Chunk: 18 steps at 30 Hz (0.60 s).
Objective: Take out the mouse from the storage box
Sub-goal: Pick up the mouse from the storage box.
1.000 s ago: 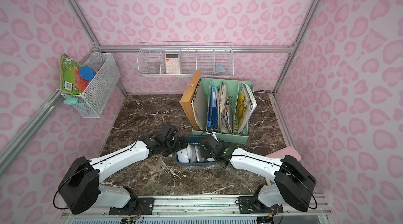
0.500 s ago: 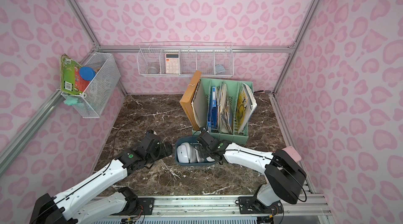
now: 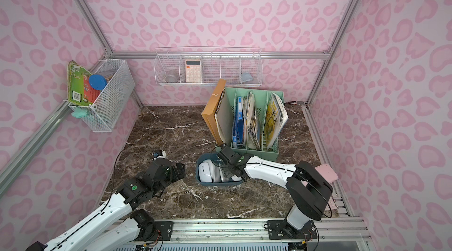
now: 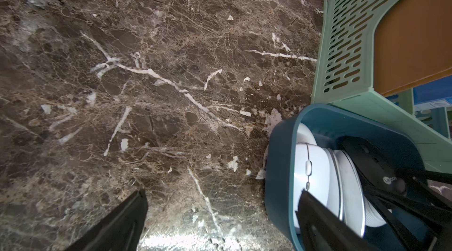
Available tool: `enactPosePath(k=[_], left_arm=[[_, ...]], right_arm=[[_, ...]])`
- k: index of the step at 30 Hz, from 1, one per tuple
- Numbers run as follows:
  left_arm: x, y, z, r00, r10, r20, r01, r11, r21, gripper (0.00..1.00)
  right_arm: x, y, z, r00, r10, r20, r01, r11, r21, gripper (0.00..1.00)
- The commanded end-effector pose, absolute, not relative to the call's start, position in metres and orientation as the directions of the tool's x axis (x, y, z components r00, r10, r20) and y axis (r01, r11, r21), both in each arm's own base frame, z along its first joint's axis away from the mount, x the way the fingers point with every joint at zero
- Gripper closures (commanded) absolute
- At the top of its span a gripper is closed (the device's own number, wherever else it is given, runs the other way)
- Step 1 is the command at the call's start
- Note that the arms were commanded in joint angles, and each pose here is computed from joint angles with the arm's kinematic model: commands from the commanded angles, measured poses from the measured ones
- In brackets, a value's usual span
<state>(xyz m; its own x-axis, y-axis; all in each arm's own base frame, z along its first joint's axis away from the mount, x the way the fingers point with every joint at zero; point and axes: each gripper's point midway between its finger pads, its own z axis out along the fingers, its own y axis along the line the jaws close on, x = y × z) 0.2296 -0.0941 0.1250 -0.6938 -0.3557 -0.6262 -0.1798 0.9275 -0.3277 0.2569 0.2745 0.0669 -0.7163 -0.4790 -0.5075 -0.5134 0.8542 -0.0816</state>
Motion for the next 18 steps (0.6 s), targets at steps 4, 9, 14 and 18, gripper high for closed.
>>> enactPosePath(k=[4, 9, 14, 18], left_arm=[[0.2289, -0.0883, 0.1228, -0.687, -0.334, -0.646, -0.177, 0.938, -0.297, 0.01], [0.2285, -0.0865, 0.1195, -0.687, -0.33, -0.648, -0.181, 0.941, -0.287, 0.01], [0.2296, -0.0872, 0.1185, -0.686, -0.33, -0.649, -0.18, 0.941, -0.288, 0.01], [0.2304, -0.0875, 0.1171, -0.687, -0.326, -0.649, -0.18, 0.942, -0.284, 0.01]], right_arm=[[0.2586, 0.2711, 0.064, -0.719, -0.501, -0.481, -0.52, 0.848, -0.106, 0.27], [0.2605, 0.2719, 0.0618, -0.723, -0.505, -0.472, -0.52, 0.847, -0.109, 0.28], [0.2629, 0.2706, 0.0603, -0.729, -0.504, -0.464, -0.516, 0.849, -0.111, 0.3], [0.2598, 0.2757, 0.0593, -0.728, -0.506, -0.462, -0.539, 0.839, -0.07, 0.32]])
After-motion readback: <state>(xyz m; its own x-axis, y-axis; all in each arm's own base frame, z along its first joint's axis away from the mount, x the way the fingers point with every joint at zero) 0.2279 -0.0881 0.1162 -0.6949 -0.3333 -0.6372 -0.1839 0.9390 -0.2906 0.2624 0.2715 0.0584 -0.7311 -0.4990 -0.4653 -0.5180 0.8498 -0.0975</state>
